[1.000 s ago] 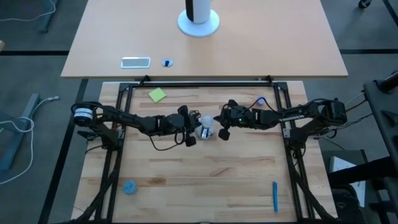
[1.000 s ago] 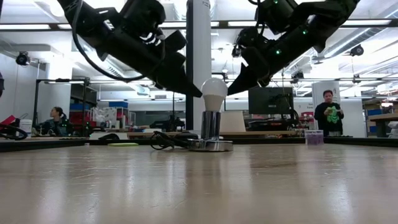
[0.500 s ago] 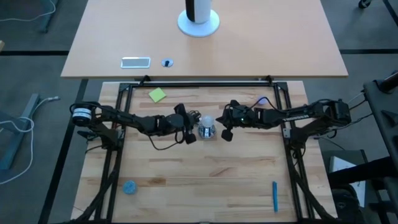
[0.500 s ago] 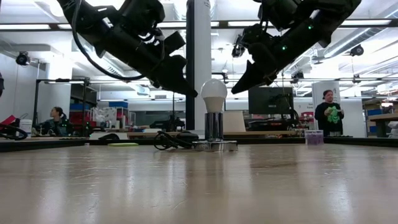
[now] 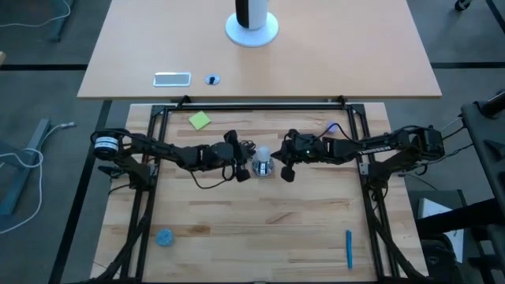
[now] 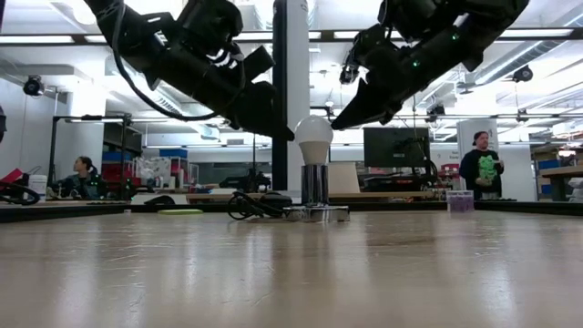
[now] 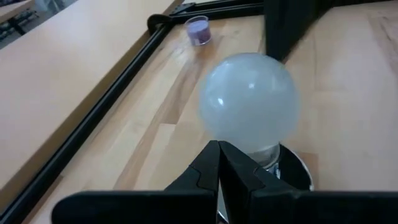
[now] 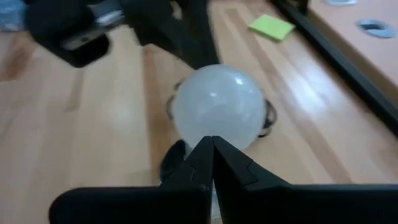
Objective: Screw lightbulb
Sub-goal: Remove the white lightbulb from the silver lamp
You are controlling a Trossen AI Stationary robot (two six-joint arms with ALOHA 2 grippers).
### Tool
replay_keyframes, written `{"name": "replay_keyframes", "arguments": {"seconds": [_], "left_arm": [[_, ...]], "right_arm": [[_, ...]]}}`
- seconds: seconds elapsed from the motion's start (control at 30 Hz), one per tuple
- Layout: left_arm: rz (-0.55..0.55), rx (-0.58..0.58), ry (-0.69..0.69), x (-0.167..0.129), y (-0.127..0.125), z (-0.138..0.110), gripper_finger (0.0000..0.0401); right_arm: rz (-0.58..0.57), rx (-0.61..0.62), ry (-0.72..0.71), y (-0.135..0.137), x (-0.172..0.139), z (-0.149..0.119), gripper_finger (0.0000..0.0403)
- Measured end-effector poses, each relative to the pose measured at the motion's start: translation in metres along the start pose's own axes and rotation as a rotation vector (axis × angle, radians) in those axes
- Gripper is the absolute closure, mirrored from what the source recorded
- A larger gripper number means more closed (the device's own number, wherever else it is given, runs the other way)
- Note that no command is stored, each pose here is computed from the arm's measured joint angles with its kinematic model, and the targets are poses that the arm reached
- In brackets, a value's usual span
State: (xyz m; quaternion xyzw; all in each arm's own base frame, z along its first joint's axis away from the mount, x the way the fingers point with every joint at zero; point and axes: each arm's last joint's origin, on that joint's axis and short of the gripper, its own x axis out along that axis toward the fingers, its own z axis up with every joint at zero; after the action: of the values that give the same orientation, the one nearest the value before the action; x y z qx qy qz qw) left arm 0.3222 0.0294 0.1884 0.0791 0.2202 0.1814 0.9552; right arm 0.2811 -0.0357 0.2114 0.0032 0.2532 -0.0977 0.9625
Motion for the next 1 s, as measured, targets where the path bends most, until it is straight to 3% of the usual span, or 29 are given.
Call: {"name": "replay_keyframes", "arguments": {"seconds": [0.17, 0.5, 0.63, 0.8, 1.0], "left_arm": [[-0.020, 0.006, 0.007, -0.0012, -0.0025, -0.0003, 0.0401], [-0.032, 0.010, 0.064, -0.0060, -0.0061, -0.0037, 0.0401], [0.045, 0.004, 0.063, -0.0063, -0.0040, -0.0031, 0.0401], [0.104, 0.013, 0.044, -0.0051, 0.0011, -0.0008, 0.0401], [0.012, 0.041, -0.016, -0.0048, -0.0006, 0.0046, 0.0401]], "right_arm": [[-0.076, 0.000, -0.001, -0.0025, -0.0001, 0.0001, 0.0403], [-0.073, -0.005, 0.042, -0.0030, -0.0019, -0.0034, 0.0403], [0.005, -0.004, 0.031, -0.0006, -0.0020, -0.0023, 0.0403], [0.000, -0.002, 0.001, -0.0012, 0.0003, -0.0003, 0.0403], [-0.038, -0.006, -0.007, -0.0029, 0.0003, 0.0006, 0.0403]]}}
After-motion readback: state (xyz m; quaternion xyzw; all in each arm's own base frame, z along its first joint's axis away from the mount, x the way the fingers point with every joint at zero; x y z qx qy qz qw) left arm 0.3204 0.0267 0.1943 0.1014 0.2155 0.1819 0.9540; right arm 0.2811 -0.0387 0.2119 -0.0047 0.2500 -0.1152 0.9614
